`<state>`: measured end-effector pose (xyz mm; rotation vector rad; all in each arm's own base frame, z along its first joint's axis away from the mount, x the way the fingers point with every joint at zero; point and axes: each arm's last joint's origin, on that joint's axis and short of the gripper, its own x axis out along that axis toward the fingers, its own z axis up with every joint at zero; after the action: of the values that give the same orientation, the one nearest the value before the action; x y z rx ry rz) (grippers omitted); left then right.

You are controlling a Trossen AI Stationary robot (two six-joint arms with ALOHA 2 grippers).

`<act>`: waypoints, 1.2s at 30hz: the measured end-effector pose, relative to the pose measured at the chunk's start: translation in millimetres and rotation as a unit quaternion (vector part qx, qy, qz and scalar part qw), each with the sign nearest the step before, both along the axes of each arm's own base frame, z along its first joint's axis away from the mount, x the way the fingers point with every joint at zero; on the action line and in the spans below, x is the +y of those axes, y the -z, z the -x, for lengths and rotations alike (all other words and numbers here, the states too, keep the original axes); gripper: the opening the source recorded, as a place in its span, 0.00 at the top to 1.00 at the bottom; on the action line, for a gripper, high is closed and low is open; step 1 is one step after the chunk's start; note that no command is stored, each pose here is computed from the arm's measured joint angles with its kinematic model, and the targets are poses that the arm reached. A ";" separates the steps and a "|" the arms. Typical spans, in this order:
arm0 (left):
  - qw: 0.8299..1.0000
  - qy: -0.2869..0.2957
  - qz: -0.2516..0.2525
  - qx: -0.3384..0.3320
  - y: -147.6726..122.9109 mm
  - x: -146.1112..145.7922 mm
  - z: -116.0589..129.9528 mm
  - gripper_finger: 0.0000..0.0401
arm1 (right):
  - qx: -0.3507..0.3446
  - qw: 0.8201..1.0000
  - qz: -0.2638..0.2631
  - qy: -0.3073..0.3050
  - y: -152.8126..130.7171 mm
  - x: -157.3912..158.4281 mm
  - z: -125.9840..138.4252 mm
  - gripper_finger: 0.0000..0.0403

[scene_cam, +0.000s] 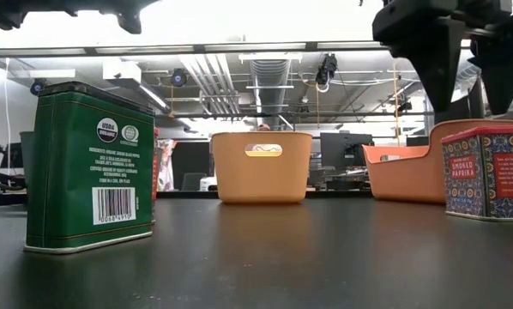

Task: Sort spices by type
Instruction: Put the right red seasoning can into the yellow bin

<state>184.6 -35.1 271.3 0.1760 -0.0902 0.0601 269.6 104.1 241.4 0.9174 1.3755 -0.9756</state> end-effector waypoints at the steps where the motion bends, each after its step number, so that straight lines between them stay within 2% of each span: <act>1: 1.000 0.000 0.000 0.001 0.5 -0.1 -0.5 1.00 | 0.000 1.000 0.000 0.000 -0.1 0.4 0.2 0.01; 12: 1.000 0.003 0.022 0.018 6.2 -1.3 -5.2 1.00 | 0.000 0.999 -0.024 0.035 -3.9 15.9 8.3 0.01; 36: 0.999 0.004 0.033 0.027 9.3 -1.9 -7.7 1.00 | -0.015 0.998 0.000 0.065 -0.3 13.8 3.5 0.01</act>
<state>192.3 -37.0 262.0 0.1118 -0.0355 0.0503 266.1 117.9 241.7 1.0270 1.3033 -1.0552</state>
